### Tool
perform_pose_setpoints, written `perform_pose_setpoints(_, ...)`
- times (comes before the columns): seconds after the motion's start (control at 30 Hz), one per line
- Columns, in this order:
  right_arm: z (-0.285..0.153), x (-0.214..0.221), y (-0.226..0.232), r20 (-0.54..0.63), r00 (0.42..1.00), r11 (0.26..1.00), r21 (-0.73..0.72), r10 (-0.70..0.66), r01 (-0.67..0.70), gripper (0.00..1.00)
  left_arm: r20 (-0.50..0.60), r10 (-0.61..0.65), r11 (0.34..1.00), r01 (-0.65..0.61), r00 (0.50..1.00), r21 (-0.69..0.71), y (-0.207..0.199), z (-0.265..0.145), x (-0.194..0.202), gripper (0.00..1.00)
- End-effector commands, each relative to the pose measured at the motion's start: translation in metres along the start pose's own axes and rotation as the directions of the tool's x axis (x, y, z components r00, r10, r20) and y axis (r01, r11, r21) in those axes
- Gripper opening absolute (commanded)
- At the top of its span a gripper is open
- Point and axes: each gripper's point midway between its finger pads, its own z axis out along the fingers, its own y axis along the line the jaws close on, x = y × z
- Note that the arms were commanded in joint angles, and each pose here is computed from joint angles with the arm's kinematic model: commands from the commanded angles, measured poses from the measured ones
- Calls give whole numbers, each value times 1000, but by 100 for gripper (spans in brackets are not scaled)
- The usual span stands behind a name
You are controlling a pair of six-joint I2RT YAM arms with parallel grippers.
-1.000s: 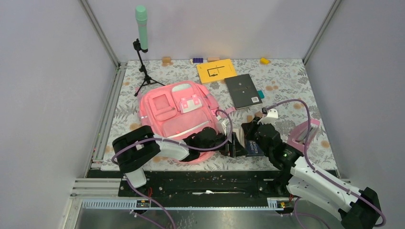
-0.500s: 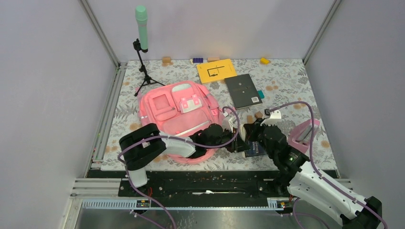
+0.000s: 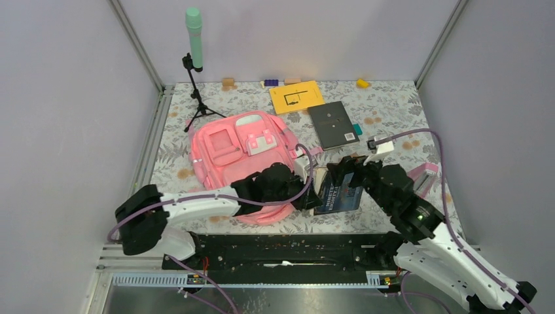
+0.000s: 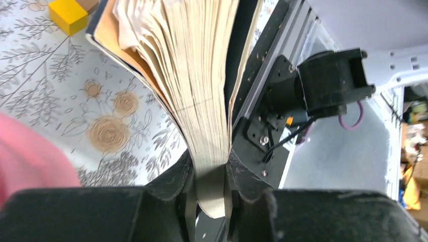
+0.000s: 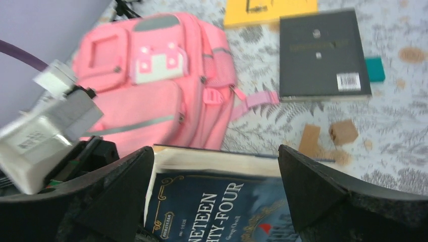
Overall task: Pack the student bag
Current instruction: Pick up the book from the center of the board.
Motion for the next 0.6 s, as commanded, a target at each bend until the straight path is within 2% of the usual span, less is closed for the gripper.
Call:
perform_pose_setpoints(0.0,-31,-53,23,83,994,988,-132,-75,85,100,69,162,984,-167,984,61,-30,-37,-47,0)
perform_pose_setpoints(0.1,-44,-64,35,96,988,969,-205,-118,135,100,63,172,976,-179,983,124,-39,-64,-55,0)
perform_pose_setpoints(0.23,-55,-57,52,60,985,924,-339,-164,175,100,22,237,965,-238,971,111,-35,-95,-58,0)
perform_pose_setpoints(0.3,-64,-53,69,66,980,872,-449,-187,197,100,-14,281,951,-277,960,135,-37,-108,-55,0)
perform_pose_setpoints(0.4,-81,-43,98,78,973,747,-628,-219,218,100,-57,359,924,-346,932,163,-41,-124,-48,0)
perform_pose_setpoints(0.57,-79,-20,110,47,959,657,-719,-281,228,100,-110,458,878,-429,882,212,-42,-141,-32,0)
